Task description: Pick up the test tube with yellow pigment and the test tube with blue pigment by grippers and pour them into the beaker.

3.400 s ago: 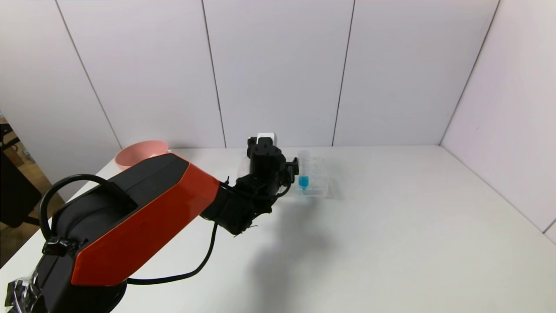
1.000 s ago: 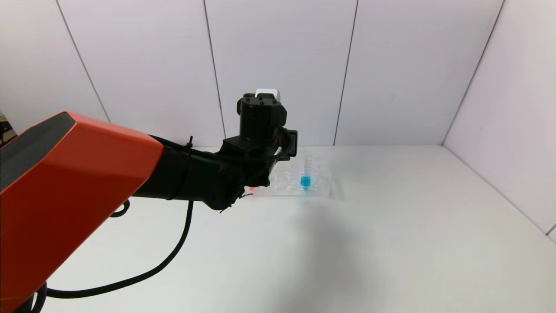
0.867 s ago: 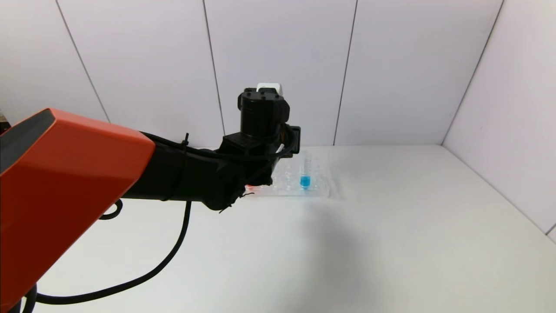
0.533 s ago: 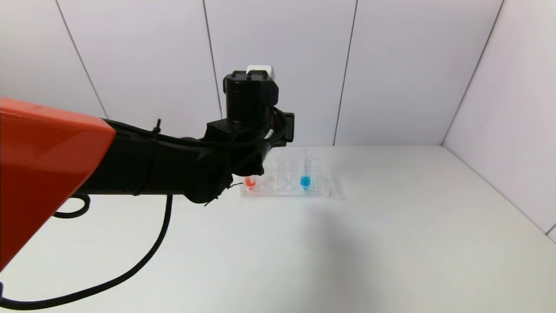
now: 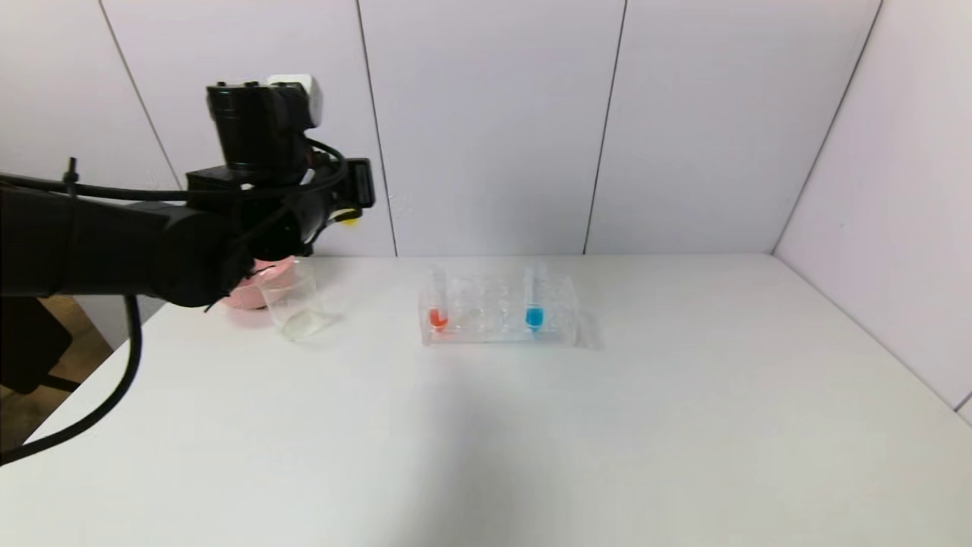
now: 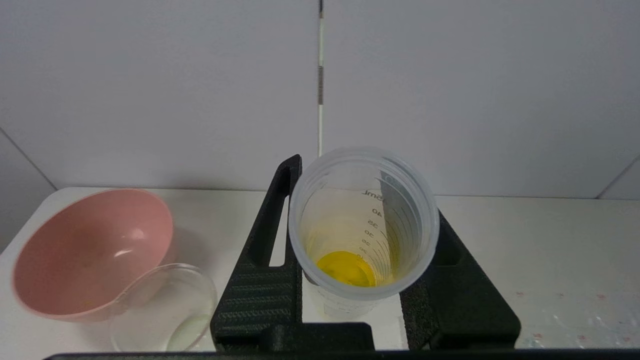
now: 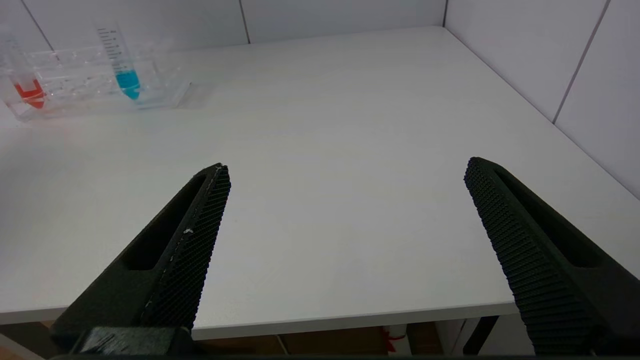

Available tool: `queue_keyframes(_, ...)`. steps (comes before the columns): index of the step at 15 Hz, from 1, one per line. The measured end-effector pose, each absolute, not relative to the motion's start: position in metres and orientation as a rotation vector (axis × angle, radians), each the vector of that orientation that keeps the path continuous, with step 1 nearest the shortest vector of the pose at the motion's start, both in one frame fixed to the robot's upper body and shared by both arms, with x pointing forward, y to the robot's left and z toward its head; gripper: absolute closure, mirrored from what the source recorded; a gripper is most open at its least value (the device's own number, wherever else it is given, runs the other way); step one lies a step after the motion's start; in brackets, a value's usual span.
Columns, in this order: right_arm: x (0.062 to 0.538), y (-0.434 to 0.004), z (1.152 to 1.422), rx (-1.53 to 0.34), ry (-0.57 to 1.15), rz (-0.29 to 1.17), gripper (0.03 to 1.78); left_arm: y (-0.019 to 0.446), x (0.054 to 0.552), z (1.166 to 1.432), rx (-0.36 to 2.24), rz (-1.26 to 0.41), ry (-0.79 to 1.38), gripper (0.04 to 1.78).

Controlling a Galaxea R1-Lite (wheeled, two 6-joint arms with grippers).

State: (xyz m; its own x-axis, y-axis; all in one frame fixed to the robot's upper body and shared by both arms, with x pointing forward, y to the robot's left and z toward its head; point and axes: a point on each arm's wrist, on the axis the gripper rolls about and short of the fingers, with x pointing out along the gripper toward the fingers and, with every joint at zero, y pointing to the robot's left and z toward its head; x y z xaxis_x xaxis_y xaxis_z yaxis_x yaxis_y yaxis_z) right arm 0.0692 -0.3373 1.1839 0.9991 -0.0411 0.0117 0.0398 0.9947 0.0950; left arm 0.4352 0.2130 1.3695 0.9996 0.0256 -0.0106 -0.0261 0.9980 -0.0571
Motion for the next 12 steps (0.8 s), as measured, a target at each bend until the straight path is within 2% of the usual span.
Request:
queue_keyframes(6,0.069,-0.337,1.184,0.095,-0.014,-0.041,0.1,0.306,0.425,1.36,-0.059,0.139,0.052,1.28)
queue_keyframes(12,0.069,-0.337,1.184,0.095,-0.014,-0.041,0.1,0.373,0.413,1.348,-0.073,0.194,0.096,1.28)
